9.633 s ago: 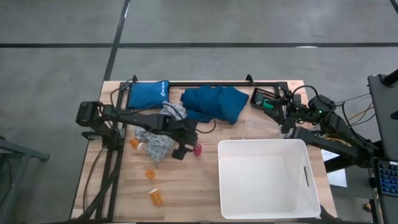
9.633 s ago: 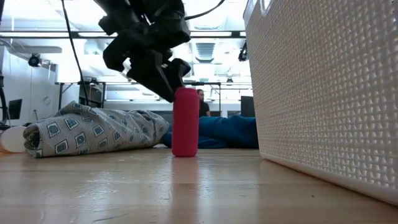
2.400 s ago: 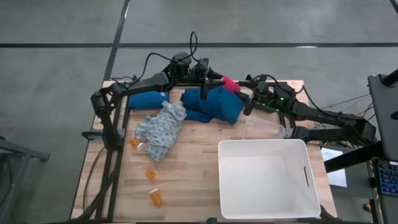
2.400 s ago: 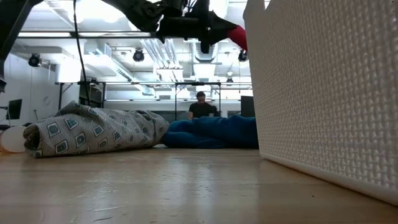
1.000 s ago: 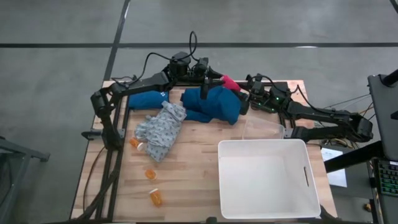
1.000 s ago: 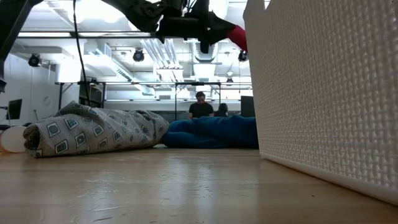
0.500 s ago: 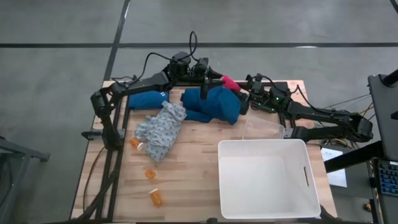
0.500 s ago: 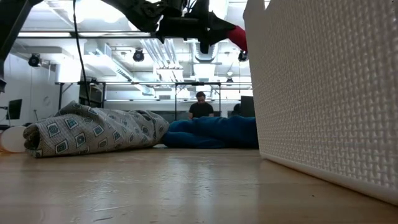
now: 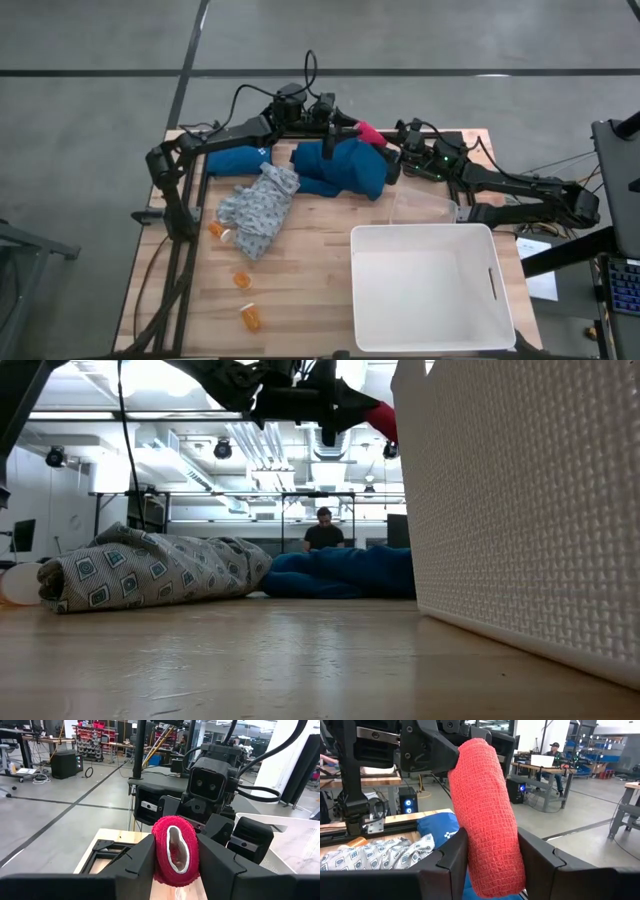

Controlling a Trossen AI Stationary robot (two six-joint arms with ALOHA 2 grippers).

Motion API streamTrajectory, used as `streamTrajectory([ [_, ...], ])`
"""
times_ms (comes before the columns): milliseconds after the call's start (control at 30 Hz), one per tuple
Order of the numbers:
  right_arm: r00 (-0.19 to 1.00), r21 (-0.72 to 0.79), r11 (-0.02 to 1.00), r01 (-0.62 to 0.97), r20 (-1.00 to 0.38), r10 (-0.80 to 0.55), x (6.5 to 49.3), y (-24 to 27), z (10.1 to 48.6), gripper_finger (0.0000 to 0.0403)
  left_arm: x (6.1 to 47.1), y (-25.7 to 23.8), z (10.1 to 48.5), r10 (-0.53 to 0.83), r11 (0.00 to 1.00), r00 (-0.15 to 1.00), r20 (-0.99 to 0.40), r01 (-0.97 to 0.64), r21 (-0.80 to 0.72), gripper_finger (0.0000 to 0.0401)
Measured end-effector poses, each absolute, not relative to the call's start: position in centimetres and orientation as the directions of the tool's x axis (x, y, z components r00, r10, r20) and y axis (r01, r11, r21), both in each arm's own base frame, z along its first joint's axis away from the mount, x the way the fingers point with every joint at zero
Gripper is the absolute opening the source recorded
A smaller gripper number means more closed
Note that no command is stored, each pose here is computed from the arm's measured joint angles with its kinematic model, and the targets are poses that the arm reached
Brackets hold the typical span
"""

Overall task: Pick & place medical supplies in basket/bin
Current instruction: Put the pink bandage into the black bin

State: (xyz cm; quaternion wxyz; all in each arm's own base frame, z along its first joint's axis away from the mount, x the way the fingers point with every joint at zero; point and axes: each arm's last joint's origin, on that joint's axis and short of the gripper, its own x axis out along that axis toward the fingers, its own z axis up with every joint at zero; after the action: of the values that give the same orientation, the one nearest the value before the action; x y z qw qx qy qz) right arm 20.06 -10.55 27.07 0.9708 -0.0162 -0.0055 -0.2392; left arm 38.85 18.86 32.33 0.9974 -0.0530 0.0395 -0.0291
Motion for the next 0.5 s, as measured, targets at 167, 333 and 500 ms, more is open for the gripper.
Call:
streamTrajectory([
  [167, 0.885, -0.027, 0.885, 0.465, 0.019, -0.464, 20.06, -10.55, 27.08, 0.0143, 38.85, 18.86, 32.33, -0.062, 0.99, 0.995, -0.075, 0.052, -0.129, 0.0134],
  [333, 0.885, -0.029, 0.885, 0.465, 0.019, -0.465, 20.06, -10.55, 27.08, 0.0142, 38.85, 18.87, 32.34, -0.06, 0.991, 0.995, -0.075, 0.05, -0.128, 0.0134],
  [500, 0.885, -0.03, 0.884, 0.466, 0.02, -0.465, 20.06, -10.55, 27.09, 0.0144, 38.86, 18.88, 32.37, -0.055, 0.991, 0.996, -0.072, 0.046, -0.122, 0.0134],
])
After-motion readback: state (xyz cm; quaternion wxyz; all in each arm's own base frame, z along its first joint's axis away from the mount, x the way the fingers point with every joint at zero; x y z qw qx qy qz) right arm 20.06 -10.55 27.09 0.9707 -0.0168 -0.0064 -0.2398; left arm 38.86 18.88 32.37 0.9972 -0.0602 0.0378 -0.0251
